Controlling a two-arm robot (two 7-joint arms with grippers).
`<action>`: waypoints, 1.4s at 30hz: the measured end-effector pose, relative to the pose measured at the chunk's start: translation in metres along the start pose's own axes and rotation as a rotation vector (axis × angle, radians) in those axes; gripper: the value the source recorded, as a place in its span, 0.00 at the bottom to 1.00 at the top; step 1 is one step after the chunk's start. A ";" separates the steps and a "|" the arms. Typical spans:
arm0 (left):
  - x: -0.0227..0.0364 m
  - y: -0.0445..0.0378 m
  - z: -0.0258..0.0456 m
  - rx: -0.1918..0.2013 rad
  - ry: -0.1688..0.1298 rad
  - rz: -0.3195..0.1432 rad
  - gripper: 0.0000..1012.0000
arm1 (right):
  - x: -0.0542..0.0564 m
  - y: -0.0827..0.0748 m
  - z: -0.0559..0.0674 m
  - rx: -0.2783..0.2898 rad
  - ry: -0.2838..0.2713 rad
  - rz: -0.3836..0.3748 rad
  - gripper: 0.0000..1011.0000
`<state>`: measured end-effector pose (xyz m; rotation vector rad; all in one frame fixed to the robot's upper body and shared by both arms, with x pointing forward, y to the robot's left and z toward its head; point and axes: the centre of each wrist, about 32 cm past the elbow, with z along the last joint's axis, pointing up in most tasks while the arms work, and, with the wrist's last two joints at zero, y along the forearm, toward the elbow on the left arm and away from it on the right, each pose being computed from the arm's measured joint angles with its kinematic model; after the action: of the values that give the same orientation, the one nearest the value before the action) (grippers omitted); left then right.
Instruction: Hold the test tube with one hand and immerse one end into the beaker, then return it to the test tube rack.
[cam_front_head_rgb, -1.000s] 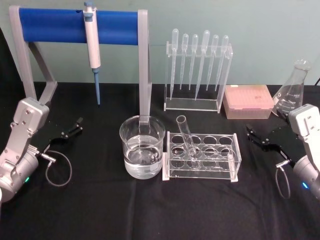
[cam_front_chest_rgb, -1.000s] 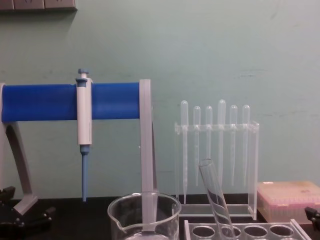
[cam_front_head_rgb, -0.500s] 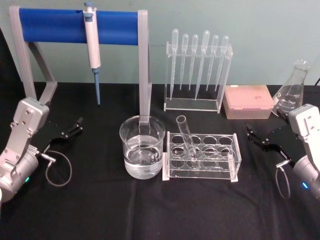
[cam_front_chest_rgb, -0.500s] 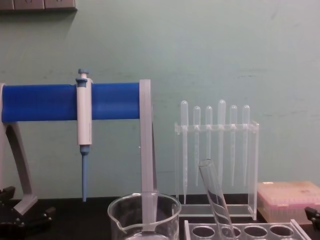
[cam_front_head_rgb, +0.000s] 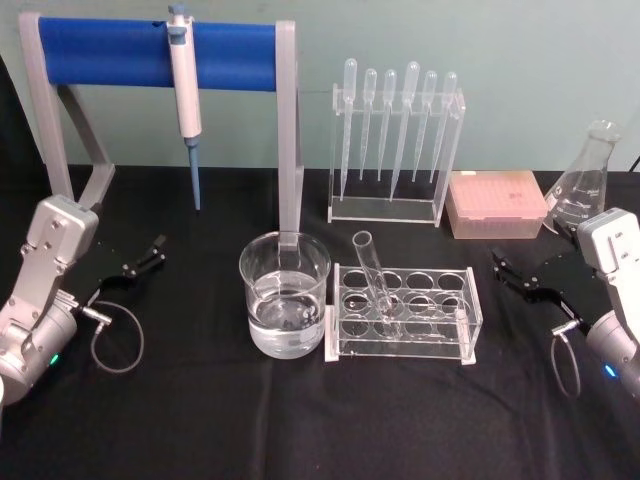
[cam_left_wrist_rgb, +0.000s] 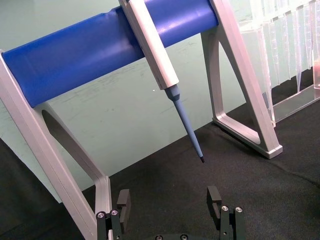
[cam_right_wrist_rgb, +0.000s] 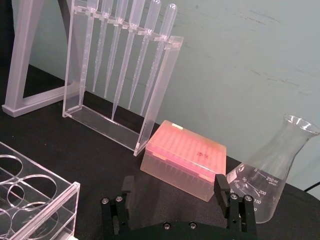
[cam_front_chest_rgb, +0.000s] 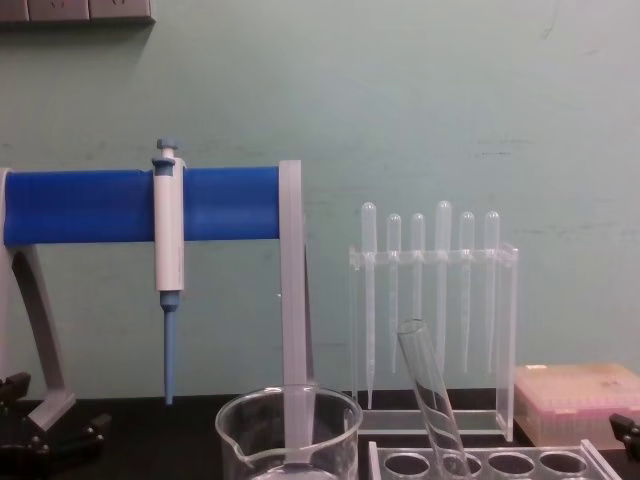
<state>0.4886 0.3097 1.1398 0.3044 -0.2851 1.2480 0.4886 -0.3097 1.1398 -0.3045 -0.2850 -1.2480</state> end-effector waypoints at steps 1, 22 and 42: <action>0.0000 0.0000 0.0000 0.000 0.000 0.000 0.99 | 0.000 0.000 0.000 0.000 0.000 0.000 0.99; 0.0000 0.0000 0.0000 0.000 0.000 0.000 0.99 | 0.005 -0.003 0.008 0.022 0.025 0.003 0.99; 0.0000 0.0000 0.0000 0.000 0.000 0.000 0.99 | 0.064 -0.036 0.048 0.040 0.081 0.297 0.99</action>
<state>0.4886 0.3097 1.1398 0.3045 -0.2851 1.2479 0.4710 -0.3578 1.2105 -0.2511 -0.1869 -0.9579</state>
